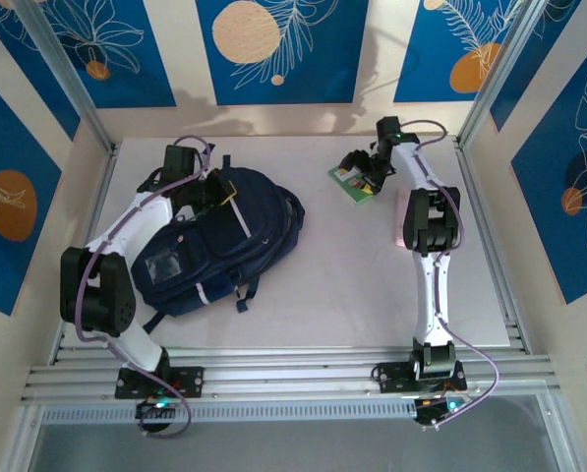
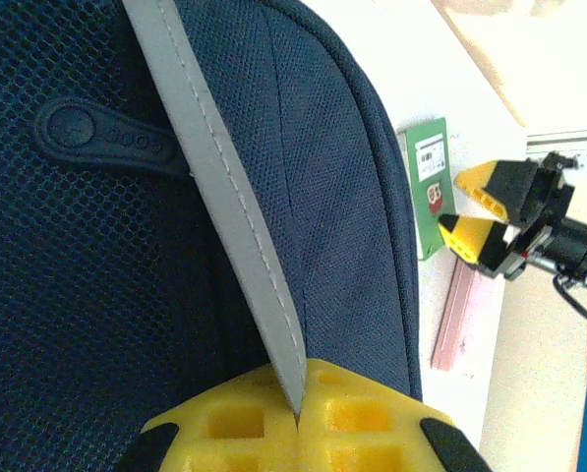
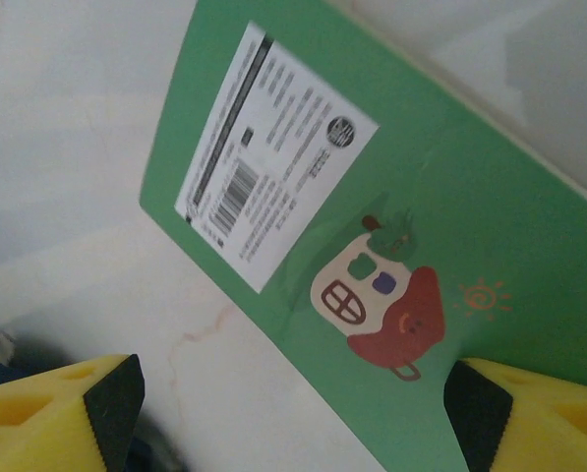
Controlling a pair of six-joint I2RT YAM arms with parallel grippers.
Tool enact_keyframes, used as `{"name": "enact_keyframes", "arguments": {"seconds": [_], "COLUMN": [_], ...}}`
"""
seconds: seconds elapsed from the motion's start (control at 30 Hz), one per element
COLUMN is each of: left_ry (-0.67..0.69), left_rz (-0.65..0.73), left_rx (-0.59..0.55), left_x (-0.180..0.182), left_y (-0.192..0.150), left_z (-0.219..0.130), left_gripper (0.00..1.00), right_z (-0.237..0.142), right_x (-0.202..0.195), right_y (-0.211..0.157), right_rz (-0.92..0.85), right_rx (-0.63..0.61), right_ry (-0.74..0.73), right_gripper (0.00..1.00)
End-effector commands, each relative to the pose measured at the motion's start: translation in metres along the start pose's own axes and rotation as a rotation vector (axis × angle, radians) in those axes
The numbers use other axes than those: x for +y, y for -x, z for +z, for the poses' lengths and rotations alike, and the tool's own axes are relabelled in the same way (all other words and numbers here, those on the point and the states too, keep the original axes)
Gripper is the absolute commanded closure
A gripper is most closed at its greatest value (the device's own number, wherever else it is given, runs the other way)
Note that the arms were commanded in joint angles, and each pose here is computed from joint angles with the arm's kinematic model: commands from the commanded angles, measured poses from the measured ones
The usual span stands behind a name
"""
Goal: Pack the student bag
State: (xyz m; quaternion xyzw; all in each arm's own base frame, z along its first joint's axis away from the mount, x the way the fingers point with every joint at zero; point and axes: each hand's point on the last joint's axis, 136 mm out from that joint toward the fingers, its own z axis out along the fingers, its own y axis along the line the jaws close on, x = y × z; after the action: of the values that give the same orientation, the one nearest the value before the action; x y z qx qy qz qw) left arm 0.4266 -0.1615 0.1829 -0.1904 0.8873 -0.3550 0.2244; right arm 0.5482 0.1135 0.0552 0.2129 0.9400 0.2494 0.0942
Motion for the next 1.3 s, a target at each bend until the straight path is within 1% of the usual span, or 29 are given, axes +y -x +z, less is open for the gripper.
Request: {"name": "enact_keyframes", "arguments": {"seconds": [0.0, 0.1, 0.27, 0.33, 0.4, 0.47, 0.5, 0.57, 0.67, 0.8, 0.87, 0.9, 0.93, 0.97, 1.0, 1.1, 1.27], "left_ry": [0.039, 0.041, 0.06, 0.077, 0.098, 0.09, 0.078, 0.058, 0.066, 0.076, 0.073, 0.075, 0.084, 0.09, 0.092, 0.096, 0.095], "left_rz": [-0.003, -0.003, -0.007, -0.01, -0.003, 0.0, 0.002, 0.01, 0.05, 0.108, 0.147, 0.168, 0.183, 0.189, 0.19, 0.189, 0.219], "left_rx": [-0.027, -0.031, -0.049, -0.057, -0.061, -0.052, -0.038, -0.006, 0.034, 0.099, 0.129, 0.139, 0.145, 0.151, 0.157, 0.177, 0.211], "left_x": [0.012, 0.012, 0.019, 0.024, 0.029, 0.028, 0.026, 0.022, 0.018, 0.01, 0.003, 0.001, 0.001, 0.002, 0.003, 0.004, 0.0], "left_y": [0.01, 0.011, 0.018, 0.021, 0.022, 0.022, 0.021, 0.017, 0.009, -0.009, -0.018, -0.022, -0.024, -0.026, -0.028, -0.033, -0.045], "left_z": [-0.003, -0.005, -0.008, -0.01, -0.01, -0.007, -0.004, 0.002, 0.01, 0.025, 0.032, 0.036, 0.038, 0.04, 0.042, 0.047, 0.054], "left_gripper": [1.0, 1.0, 1.0, 1.0, 1.0, 1.0, 0.98, 0.94, 0.87, 0.75, 0.72, 0.71, 0.71, 0.71, 0.71, 0.71, 0.69], "right_z": [0.011, 0.012, 0.011, -0.001, -0.019, -0.039, -0.048, -0.062, -0.068, -0.061, -0.055, -0.05, -0.046, -0.042, -0.037, -0.025, -0.014], "right_x": [-0.037, -0.034, -0.023, -0.007, 0.008, 0.014, 0.013, 0.003, -0.014, -0.031, -0.038, -0.04, -0.041, -0.041, -0.039, -0.038, -0.04], "right_y": [-0.046, -0.078, -0.146, -0.172, -0.186, -0.183, -0.175, -0.159, -0.139, -0.124, -0.122, -0.122, -0.123, -0.125, -0.127, -0.136, -0.143], "right_rz": [0.031, 0.006, -0.02, -0.062, -0.141, -0.179, -0.179, -0.144, -0.066, 0.009, 0.028, 0.033, 0.036, 0.038, 0.035, 0.024, 0.013], "right_rx": [0.093, 0.118, 0.186, 0.194, 0.172, 0.127, 0.099, 0.054, 0.031, 0.05, 0.069, 0.084, 0.098, 0.113, 0.133, 0.18, 0.204], "right_ry": [-0.142, -0.132, -0.125, -0.097, -0.098, -0.113, -0.121, -0.137, -0.14, -0.111, -0.108, -0.093, -0.078, -0.065, -0.044, -0.031, -0.045], "right_gripper": [0.17, 0.17, 0.18, 0.18, 0.18, 0.18, 0.18, 0.18, 0.18, 0.21, 0.24, 0.28, 0.31, 0.36, 0.38, 0.4, 0.41]}}
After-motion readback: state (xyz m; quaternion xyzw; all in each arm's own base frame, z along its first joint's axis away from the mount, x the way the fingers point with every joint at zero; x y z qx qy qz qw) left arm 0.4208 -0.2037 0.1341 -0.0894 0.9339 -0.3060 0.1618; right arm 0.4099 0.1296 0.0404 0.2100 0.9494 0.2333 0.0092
